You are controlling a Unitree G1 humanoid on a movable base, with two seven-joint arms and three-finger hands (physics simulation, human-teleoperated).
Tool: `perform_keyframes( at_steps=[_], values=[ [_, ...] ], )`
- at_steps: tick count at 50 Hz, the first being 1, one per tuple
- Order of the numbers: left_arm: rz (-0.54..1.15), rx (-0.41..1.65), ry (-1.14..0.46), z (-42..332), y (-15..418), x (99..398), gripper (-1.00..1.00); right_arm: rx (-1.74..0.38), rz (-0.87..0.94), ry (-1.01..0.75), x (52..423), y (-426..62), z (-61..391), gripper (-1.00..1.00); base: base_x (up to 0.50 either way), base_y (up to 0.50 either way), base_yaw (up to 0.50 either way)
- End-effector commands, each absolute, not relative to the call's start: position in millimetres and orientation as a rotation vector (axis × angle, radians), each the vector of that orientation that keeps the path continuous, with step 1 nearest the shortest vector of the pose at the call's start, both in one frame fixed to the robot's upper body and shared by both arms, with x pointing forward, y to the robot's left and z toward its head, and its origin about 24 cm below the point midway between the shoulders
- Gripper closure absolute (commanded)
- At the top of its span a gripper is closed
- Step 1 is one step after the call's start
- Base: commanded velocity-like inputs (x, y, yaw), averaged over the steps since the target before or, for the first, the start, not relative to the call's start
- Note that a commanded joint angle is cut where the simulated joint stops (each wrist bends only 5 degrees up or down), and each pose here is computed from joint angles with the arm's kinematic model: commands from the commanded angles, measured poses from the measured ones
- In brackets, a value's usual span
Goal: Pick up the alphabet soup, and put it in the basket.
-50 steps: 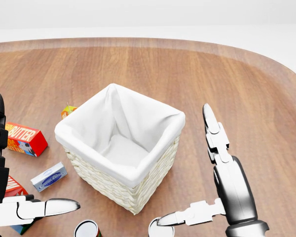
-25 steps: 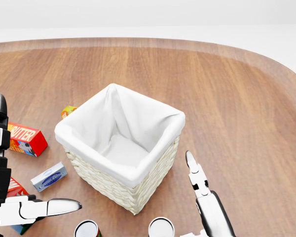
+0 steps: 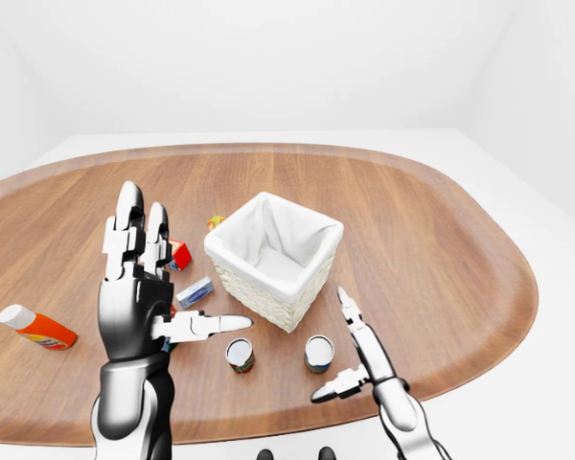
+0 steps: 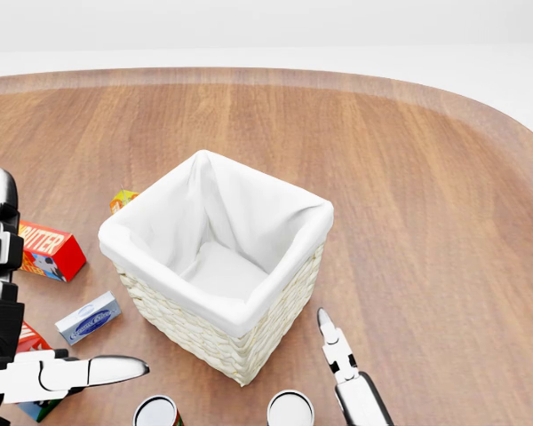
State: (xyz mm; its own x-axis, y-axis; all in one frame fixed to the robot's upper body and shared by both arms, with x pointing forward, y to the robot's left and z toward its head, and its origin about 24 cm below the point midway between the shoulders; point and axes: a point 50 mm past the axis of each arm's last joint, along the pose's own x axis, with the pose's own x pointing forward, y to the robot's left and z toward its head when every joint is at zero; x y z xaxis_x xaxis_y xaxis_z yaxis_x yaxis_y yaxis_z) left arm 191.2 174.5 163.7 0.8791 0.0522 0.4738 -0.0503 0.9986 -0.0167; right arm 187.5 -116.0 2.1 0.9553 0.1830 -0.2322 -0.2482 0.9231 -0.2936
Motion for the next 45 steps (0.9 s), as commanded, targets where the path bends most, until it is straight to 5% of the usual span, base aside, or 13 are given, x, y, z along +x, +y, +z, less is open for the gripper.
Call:
perform_keyframes(
  at_steps=[1,45],
  values=[
    [0.053,-0.005,-0.488,162.5,174.7,192.3,-1.00,-0.340,0.236,0.238,188.1,-114.4,-10.9,-1.00,0.00,0.00,0.00],
    [0.048,0.001,-0.483,161.8,172.4,191.1,-1.00,-0.375,0.233,0.299,206.6,-116.8,-44.6,-1.00,0.00,0.00,0.00]
  ],
)
